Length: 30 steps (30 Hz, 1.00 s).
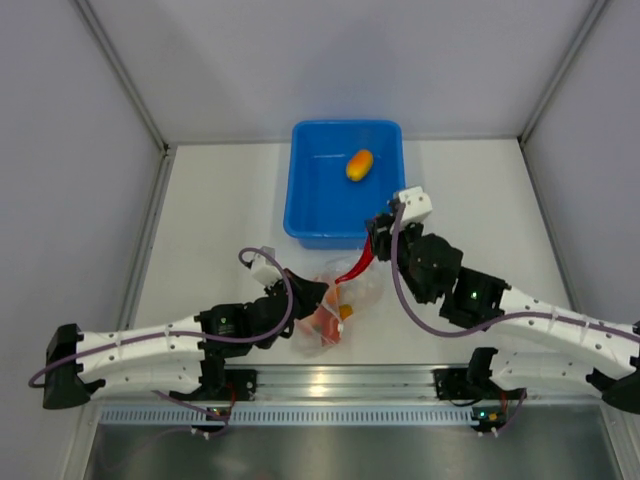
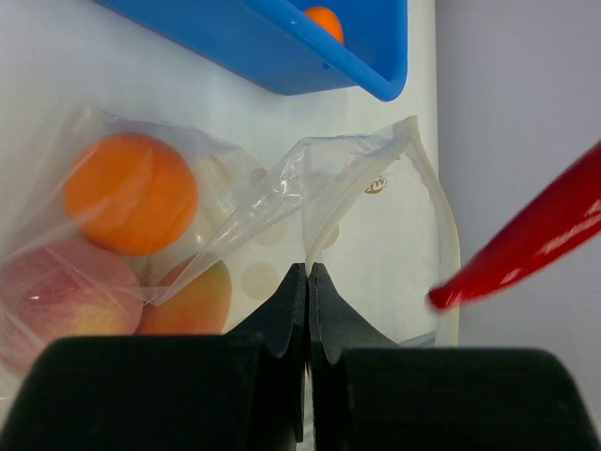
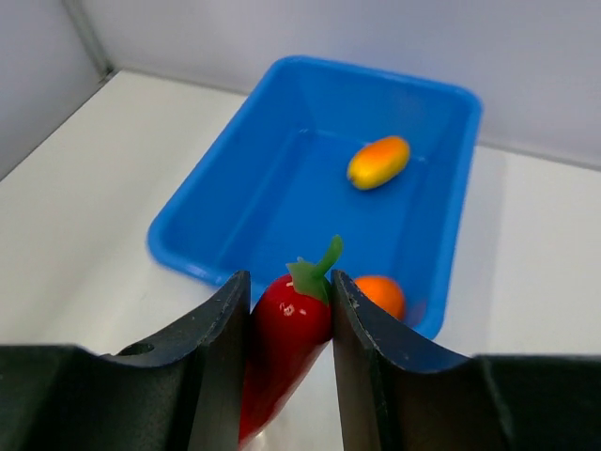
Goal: Open the zip-top bag and remove the fake food
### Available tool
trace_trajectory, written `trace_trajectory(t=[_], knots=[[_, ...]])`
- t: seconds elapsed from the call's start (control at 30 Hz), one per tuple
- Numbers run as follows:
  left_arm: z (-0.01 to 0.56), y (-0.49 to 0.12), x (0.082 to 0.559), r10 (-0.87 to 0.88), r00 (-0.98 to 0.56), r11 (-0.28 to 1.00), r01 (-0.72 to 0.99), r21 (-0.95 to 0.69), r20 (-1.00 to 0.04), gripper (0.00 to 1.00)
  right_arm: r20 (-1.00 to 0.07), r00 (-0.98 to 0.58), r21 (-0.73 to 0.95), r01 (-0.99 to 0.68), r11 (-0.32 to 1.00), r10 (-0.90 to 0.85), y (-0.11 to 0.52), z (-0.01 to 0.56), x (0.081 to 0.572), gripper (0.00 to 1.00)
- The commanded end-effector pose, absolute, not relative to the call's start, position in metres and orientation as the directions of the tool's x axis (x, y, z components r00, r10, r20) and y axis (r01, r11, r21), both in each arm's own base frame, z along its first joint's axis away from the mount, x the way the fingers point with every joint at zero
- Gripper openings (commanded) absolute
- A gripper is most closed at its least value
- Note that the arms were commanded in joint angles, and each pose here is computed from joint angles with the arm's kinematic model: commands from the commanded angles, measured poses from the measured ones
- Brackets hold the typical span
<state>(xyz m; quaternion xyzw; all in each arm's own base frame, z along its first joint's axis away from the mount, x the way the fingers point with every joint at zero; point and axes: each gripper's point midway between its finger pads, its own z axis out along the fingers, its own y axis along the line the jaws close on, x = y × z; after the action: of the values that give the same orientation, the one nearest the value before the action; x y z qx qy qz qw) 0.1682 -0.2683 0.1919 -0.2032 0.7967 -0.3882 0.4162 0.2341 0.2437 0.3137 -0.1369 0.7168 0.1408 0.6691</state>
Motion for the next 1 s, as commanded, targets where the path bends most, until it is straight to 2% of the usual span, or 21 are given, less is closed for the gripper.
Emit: trace_trajectory(t=[0.0,0.27,0.53,0.63,0.67,0.7,0.73,0.83,0.87,0.9,0.97], knots=[[0.202,-0.27,0.168,-0.681,-0.563,0.564,0.005,-0.826,-0.469,0.0,-0.998,-0.034,0.067,-0.337,0.939,0.059,0.231,0.36,0.271,0.08],[0.207,-0.271,0.167,-0.682,-0.566,0.556,0.011,-0.831,-0.463,0.0,-0.997,-0.068,0.041,-0.195,0.98,0.029,0.212,0.365,0.354,0.1],[0.215,-0.271,0.163,-0.672,-0.581,0.542,0.035,-0.84,-0.458,0.0,-0.965,-0.243,-0.069,-0.138,0.988,-0.101,0.219,0.299,0.429,0.19],[0.216,-0.27,0.163,-0.669,-0.582,0.543,0.041,-0.839,-0.462,0.0,-0.943,-0.303,-0.093,-0.151,0.984,-0.135,0.229,0.27,0.443,0.29],[0.216,-0.269,0.163,-0.67,-0.58,0.543,0.042,-0.839,-0.463,0.0,-0.939,-0.314,-0.094,-0.157,0.983,-0.14,0.232,0.265,0.446,0.37],[0.217,-0.269,0.163,-0.67,-0.58,0.543,0.044,-0.839,-0.464,0.0,-0.927,-0.343,-0.101,-0.165,0.981,-0.153,0.236,0.256,0.449,0.39],[0.218,-0.269,0.163,-0.67,-0.579,0.541,0.047,-0.84,-0.464,0.0,-0.923,-0.353,-0.099,-0.166,0.981,-0.153,0.237,0.254,0.449,0.46],[0.221,-0.267,0.163,-0.669,-0.576,0.541,0.057,-0.839,-0.47,0.0,-0.921,-0.367,-0.07,-0.185,0.98,-0.135,0.243,0.259,0.447,0.53],[0.222,-0.267,0.163,-0.668,-0.575,0.542,0.058,-0.839,-0.472,0.0,-0.922,-0.366,-0.063,-0.19,0.98,-0.13,0.243,0.262,0.445,0.7],[0.223,-0.267,0.163,-0.67,-0.574,0.539,0.059,-0.84,-0.471,0.0,-0.926,-0.359,-0.048,-0.197,0.979,-0.118,0.243,0.269,0.442,0.82],[0.223,-0.267,0.163,-0.668,-0.573,0.541,0.062,-0.839,-0.474,0.0,-0.924,-0.364,-0.045,-0.206,0.977,-0.119,0.241,0.275,0.436,0.86]])
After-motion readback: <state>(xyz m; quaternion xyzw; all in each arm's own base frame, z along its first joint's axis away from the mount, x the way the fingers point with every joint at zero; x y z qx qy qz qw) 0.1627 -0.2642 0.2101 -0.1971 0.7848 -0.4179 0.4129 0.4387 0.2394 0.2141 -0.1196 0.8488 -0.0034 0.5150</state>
